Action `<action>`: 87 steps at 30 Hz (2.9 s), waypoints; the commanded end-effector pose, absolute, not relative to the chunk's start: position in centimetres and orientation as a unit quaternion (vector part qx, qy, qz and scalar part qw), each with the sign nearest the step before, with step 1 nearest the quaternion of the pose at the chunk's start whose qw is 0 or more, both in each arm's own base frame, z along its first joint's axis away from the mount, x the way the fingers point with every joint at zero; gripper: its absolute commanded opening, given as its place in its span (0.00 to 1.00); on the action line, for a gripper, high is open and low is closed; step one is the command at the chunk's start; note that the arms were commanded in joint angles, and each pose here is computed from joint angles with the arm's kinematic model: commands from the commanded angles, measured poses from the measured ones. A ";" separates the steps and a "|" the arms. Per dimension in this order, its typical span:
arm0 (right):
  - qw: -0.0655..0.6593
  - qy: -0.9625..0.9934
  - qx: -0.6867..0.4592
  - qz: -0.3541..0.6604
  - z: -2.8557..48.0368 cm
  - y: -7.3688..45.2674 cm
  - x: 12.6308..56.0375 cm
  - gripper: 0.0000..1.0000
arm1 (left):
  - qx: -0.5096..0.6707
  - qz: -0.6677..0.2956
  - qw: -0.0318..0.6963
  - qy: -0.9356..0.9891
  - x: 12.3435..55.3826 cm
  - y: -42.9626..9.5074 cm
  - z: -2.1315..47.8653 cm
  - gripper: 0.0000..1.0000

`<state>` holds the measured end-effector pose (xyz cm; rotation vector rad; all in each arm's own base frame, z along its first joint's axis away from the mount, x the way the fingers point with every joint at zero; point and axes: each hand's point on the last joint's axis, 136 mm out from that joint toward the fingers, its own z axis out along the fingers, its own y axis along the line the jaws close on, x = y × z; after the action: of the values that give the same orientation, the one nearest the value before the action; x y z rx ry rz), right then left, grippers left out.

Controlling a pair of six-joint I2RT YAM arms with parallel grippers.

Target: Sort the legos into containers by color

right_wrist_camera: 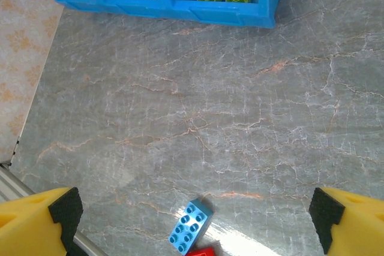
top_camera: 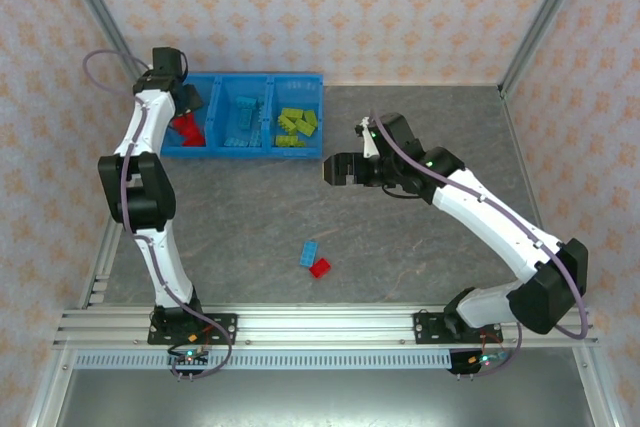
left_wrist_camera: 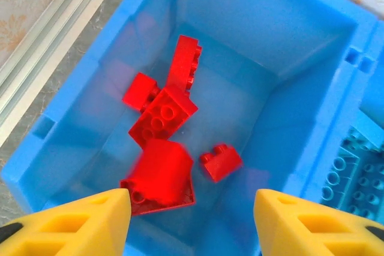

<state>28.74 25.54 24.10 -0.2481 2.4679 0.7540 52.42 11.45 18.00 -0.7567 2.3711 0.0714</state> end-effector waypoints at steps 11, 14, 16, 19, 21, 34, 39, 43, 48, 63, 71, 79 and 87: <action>0.322 0.924 -0.019 0.203 23.3 23.2 32.2 0.99 | -0.133 -0.163 0.411 0.887 37.9 -8.3 27.9 0.50; 0.330 0.926 -0.016 0.184 23.0 22.3 32.5 0.99 | -0.057 -0.178 0.388 0.902 32.9 -14.0 25.8 0.49; 0.333 0.927 -0.005 0.170 22.7 21.3 32.9 1.00 | -0.006 -0.173 0.368 0.914 29.8 -16.8 24.0 0.48; 0.331 0.930 0.034 0.159 22.0 19.0 33.6 0.99 | 0.078 -0.172 0.338 0.922 25.5 -20.8 21.5 0.46; 0.328 0.929 0.062 0.158 21.6 17.2 33.8 0.99 | 0.134 -0.182 0.313 0.922 22.9 -23.4 19.8 0.46; 0.287 0.925 0.141 0.207 19.8 13.4 33.7 0.99 | 0.306 -0.035 0.164 0.937 17.6 -30.1 8.1 0.47; 0.288 0.925 0.137 0.204 19.8 13.2 33.3 0.99 | 0.326 0.009 0.157 0.932 18.3 -29.8 6.2 0.47; 0.285 0.924 0.139 0.213 19.5 13.5 33.3 0.99 | 0.324 0.046 0.151 0.933 19.0 -29.1 4.9 0.47; 0.278 0.924 0.139 0.222 19.1 13.9 33.3 0.99 | 0.323 0.064 0.153 0.932 19.3 -28.4 4.0 0.47; 0.267 0.927 0.137 0.225 18.9 14.0 33.0 0.99 | 0.312 0.037 0.111 0.943 17.6 -28.5 1.0 0.29; 0.259 0.926 0.133 0.240 19.0 14.6 32.7 0.99 | 0.248 -0.040 0.148 0.956 19.6 -28.7 4.0 0.27; 0.212 0.909 0.085 0.349 19.1 19.0 30.7 1.00 | 0.126 -0.091 0.275 0.949 29.6 -24.2 13.2 0.27; 0.208 0.906 0.041 0.367 19.6 21.8 29.3 0.99 | -0.011 -0.069 0.374 0.925 39.7 -14.4 20.1 0.26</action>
<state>29.17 20.94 17.94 0.1460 2.5813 0.9622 36.69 -17.11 17.03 0.0318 2.4606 -0.2138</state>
